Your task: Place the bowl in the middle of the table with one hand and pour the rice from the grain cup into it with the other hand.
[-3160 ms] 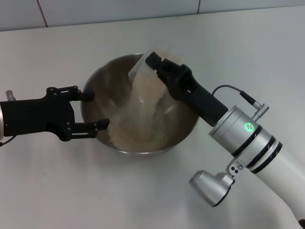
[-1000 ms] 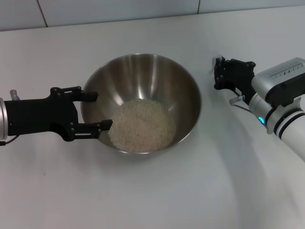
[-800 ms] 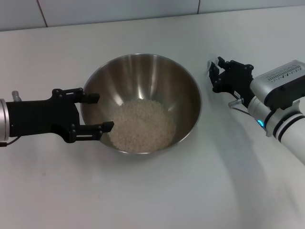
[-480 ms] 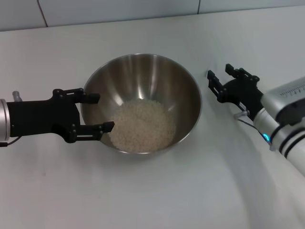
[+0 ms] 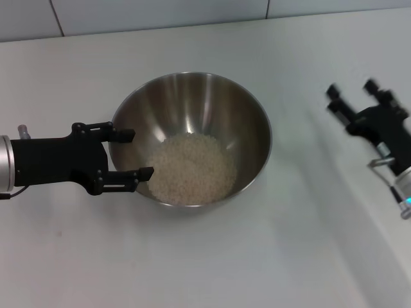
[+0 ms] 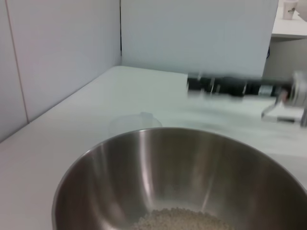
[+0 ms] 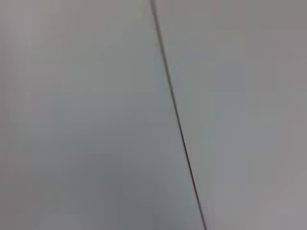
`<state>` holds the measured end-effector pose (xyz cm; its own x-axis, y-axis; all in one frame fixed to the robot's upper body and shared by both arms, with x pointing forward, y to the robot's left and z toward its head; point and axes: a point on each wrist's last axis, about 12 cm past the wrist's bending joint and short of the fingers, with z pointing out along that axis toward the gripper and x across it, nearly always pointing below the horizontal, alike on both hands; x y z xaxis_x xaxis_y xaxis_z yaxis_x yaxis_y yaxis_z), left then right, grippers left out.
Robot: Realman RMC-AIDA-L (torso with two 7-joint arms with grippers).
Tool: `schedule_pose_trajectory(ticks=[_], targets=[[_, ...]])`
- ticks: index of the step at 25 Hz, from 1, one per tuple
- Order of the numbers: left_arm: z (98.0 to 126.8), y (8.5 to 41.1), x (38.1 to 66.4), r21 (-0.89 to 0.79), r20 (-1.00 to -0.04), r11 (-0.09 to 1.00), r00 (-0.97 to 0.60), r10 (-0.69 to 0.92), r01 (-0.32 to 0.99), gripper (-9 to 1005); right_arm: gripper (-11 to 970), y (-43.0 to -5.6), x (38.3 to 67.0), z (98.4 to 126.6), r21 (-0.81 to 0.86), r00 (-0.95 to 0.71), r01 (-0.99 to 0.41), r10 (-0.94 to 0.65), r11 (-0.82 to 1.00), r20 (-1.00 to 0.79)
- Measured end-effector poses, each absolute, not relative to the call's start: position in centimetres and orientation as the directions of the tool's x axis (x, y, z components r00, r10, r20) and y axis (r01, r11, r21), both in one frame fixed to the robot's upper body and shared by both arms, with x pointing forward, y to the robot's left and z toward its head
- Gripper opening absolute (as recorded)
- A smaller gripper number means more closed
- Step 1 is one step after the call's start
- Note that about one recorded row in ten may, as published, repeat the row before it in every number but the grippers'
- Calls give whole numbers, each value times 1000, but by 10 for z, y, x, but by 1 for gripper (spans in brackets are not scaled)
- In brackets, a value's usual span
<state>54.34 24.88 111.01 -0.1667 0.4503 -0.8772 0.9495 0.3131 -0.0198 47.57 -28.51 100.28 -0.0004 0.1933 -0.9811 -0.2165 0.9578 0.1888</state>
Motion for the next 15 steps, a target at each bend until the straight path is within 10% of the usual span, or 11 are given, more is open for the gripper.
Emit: schedule_pose_trajectory(ticks=[15], targets=[[1110,250,543,-21,-876,312,-168,452,950,795,827,-292,522,1085,58,62,-807,183,588,-981]])
